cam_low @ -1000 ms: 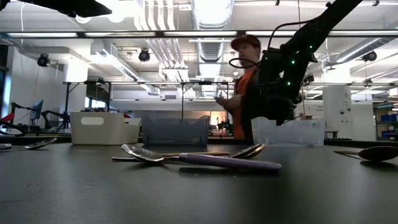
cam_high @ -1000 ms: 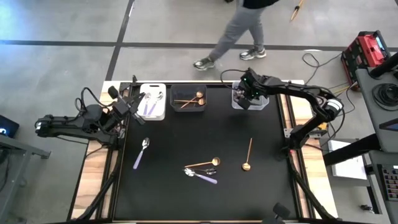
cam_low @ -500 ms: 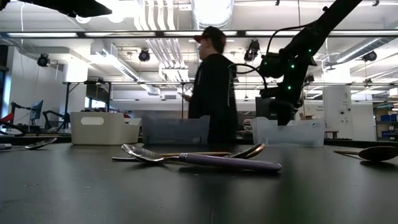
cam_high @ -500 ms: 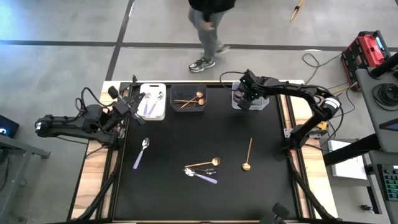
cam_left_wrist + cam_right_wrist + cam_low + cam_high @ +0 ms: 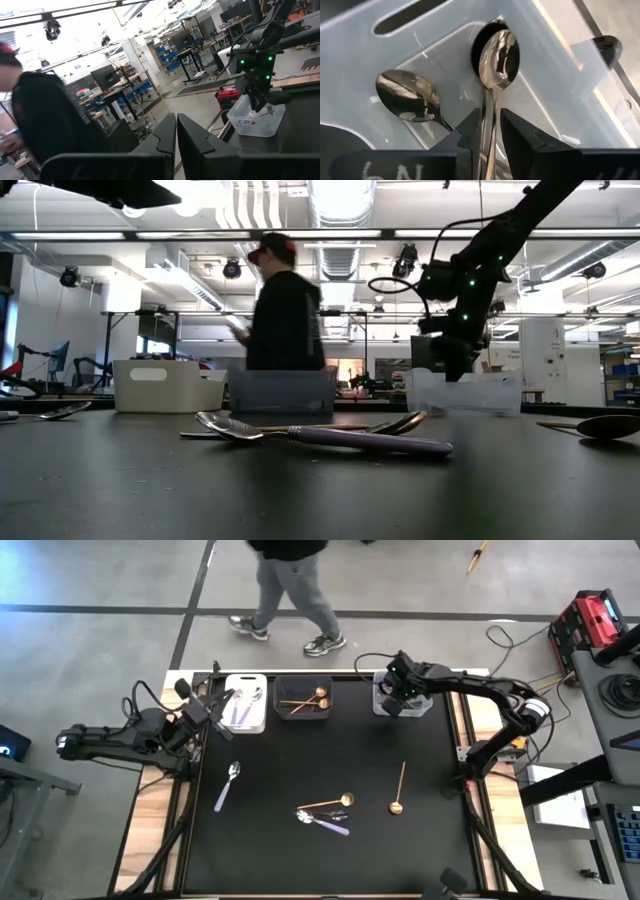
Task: Sort silverware by color (type)
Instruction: Put the purple spoon into the white bin
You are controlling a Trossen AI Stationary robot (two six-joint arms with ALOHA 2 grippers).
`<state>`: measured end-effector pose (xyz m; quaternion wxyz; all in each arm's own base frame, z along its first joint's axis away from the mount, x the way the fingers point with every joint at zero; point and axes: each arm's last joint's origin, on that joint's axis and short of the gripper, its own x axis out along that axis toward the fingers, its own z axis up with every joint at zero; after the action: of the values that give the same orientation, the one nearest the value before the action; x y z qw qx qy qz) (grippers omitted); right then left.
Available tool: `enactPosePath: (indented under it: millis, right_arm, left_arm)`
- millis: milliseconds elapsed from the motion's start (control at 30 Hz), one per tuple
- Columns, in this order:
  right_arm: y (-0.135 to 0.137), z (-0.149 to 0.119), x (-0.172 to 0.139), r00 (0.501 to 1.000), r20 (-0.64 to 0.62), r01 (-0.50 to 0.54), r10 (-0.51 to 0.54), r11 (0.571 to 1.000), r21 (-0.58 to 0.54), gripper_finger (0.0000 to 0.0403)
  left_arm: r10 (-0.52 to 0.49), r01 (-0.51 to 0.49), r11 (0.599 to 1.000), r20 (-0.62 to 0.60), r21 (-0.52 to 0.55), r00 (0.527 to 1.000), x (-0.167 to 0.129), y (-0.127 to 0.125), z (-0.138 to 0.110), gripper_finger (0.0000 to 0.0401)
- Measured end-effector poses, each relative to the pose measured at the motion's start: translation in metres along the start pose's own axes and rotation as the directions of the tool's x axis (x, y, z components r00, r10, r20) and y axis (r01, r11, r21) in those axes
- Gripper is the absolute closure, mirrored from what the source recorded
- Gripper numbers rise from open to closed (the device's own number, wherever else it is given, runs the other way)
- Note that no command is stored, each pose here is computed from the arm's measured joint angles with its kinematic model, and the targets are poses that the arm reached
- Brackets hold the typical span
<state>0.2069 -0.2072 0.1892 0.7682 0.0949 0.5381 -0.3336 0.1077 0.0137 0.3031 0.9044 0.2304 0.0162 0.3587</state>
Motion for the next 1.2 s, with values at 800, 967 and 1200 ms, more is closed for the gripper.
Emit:
enactPosePath:
  millis: [800,967,1200]
  right_arm:
    - [0.058,0.026,-0.083,0.876,0.469,-0.09,0.116,0.993,-0.078,0.0344]
    - [0.075,0.03,-0.087,0.827,0.54,-0.106,0.158,0.986,-0.125,0.0344]
    - [0.093,0.028,-0.085,0.715,0.671,-0.098,0.198,0.978,-0.184,0.0344]
  left_arm:
    - [-0.086,0.051,0.976,-0.161,-0.211,0.983,0.014,-0.027,-0.016,0.0401]
    - [-0.117,0.036,0.948,-0.245,-0.315,0.962,0.015,-0.034,-0.026,0.0401]
    - [-0.333,0.169,0.841,-0.244,-0.515,0.911,0.023,-0.053,-0.028,0.0401]
